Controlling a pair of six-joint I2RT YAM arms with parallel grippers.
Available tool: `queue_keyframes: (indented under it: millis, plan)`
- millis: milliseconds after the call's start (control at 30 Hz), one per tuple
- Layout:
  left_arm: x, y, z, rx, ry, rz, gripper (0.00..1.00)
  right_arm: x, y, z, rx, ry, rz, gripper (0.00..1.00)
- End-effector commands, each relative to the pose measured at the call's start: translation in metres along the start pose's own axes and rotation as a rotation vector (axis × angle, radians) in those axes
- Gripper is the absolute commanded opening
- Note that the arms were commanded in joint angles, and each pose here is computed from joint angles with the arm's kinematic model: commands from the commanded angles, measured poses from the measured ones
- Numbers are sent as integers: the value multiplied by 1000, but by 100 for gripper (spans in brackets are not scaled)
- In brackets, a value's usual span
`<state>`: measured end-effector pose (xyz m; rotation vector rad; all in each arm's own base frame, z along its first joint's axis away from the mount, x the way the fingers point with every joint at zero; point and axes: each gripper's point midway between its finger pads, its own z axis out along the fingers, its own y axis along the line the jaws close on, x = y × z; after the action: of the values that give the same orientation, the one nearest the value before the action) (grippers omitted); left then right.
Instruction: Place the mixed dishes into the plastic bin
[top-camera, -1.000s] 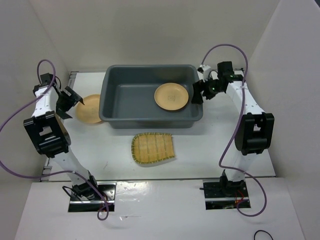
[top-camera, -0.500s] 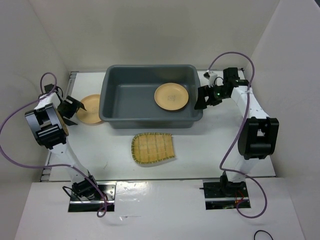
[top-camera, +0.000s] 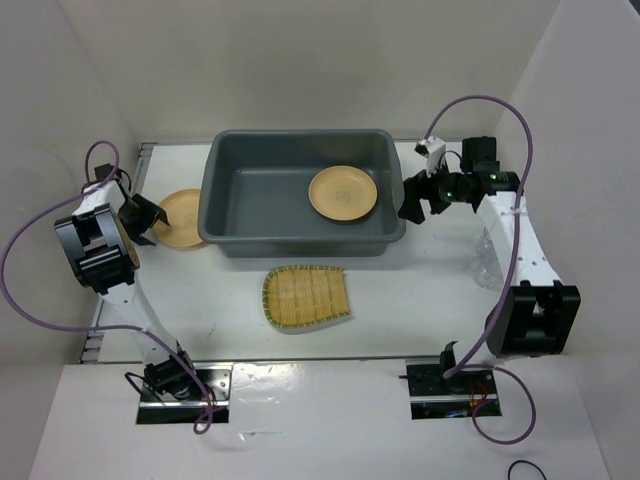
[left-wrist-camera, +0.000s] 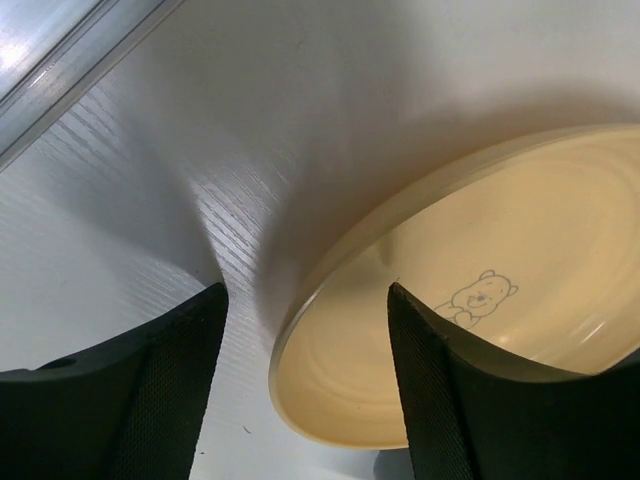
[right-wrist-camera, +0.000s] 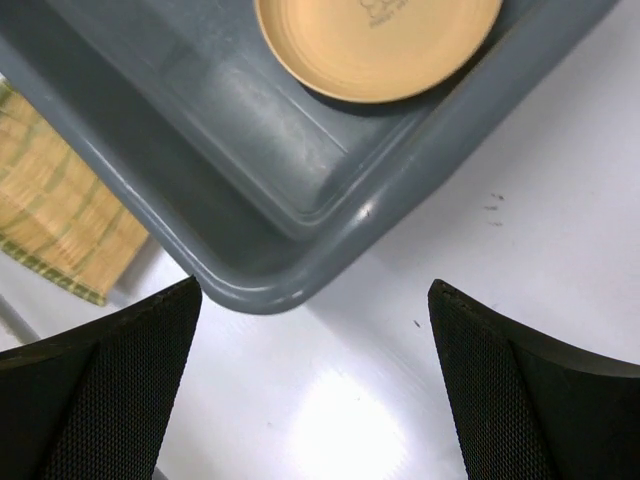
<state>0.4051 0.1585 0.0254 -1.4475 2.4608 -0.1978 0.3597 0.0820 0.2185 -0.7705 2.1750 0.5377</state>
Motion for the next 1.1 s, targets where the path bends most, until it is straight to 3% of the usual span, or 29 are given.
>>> queue_keyframes:
  millis: [0, 67, 200, 300, 533, 667, 767, 800, 833, 867, 1000, 1067]
  plan:
    - [0, 11, 5, -80, 10, 30, 74, 9, -12, -6, 126, -36, -16, 98]
    - [2, 7, 5, -83, 18, 47, 75, -4, -41, -26, 365, -130, -27, 98]
    - [2, 14, 10, -160, 63, 80, 77, 20, -50, -33, 515, -161, -66, 98]
    - [0, 10, 9, -163, 56, 112, 76, 15, -44, -47, 624, -286, -151, 98]
    - [6, 17, 5, -209, 86, 153, 71, 25, -9, -51, 663, -466, -78, 98]
    - [14, 24, 7, -226, 114, 161, 58, 26, 4, -57, 663, -541, -157, 98]
    - [18, 23, 5, -233, 112, 171, 37, 25, 4, -64, 662, -530, -190, 98]
    - [20, 26, 6, -238, 122, 180, 27, 23, 6, -69, 667, -529, -204, 98]
    - [22, 24, 6, -228, 128, 178, 8, 23, 7, -72, 673, -508, -231, 98]
    - [26, 25, 7, -223, 144, 176, 1, 33, 8, -72, 669, -454, -249, 98]
    - [35, 32, 9, -231, 153, 164, 0, 48, 23, -112, 751, -413, -421, 98]
    - [23, 31, -3, -211, 109, 118, 0, 58, 45, -145, 806, -513, -456, 98]
